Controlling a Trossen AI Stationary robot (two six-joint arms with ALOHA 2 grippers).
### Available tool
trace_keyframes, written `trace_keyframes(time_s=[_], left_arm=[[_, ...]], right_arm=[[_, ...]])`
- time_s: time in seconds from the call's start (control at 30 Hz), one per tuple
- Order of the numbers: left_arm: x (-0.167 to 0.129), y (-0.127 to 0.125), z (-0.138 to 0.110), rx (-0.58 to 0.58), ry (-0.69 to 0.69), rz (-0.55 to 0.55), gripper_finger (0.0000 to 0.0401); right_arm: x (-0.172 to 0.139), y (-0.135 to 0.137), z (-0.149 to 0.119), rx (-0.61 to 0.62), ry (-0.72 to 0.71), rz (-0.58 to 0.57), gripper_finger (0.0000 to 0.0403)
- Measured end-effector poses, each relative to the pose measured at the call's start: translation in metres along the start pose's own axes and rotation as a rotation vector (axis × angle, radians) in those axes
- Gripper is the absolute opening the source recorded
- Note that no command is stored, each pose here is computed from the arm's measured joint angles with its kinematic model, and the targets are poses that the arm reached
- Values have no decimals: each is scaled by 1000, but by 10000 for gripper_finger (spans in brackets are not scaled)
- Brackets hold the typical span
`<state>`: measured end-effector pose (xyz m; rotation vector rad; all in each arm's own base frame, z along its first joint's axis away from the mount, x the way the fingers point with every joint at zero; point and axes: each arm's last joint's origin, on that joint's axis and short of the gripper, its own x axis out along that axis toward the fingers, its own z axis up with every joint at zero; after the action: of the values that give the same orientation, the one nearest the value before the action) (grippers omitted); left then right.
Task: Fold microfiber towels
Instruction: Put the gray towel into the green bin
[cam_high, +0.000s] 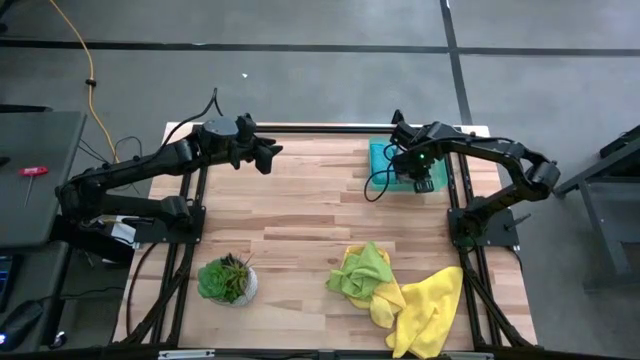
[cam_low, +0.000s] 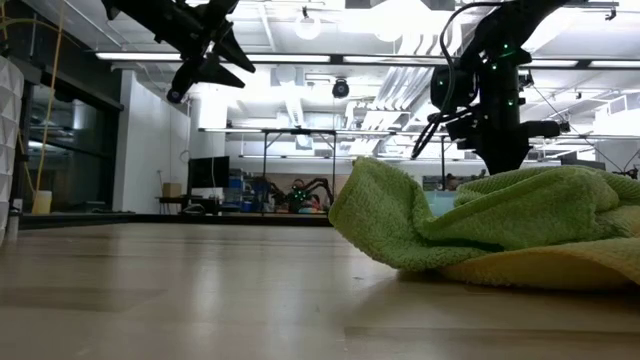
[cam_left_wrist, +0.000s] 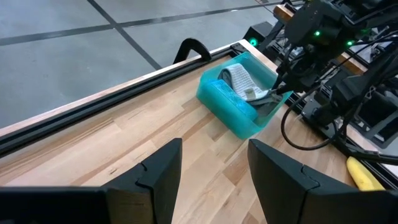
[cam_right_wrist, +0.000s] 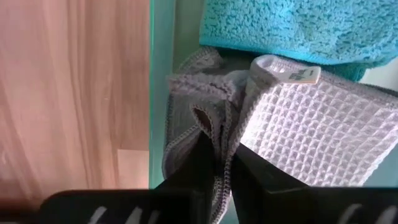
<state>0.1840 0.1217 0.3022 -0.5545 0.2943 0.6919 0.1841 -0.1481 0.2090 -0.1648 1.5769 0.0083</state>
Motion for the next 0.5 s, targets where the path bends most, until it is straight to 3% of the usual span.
trace_keyframes(time_s=[0.37, 0.5], left_arm=[[0, 0, 0, -5, 1, 0, 175], [0, 0, 0, -6, 1, 0, 175]], right_arm=[[-4, 3, -4, 13, 55, 30, 150], [-26, -3, -7, 62, 15, -47, 165]])
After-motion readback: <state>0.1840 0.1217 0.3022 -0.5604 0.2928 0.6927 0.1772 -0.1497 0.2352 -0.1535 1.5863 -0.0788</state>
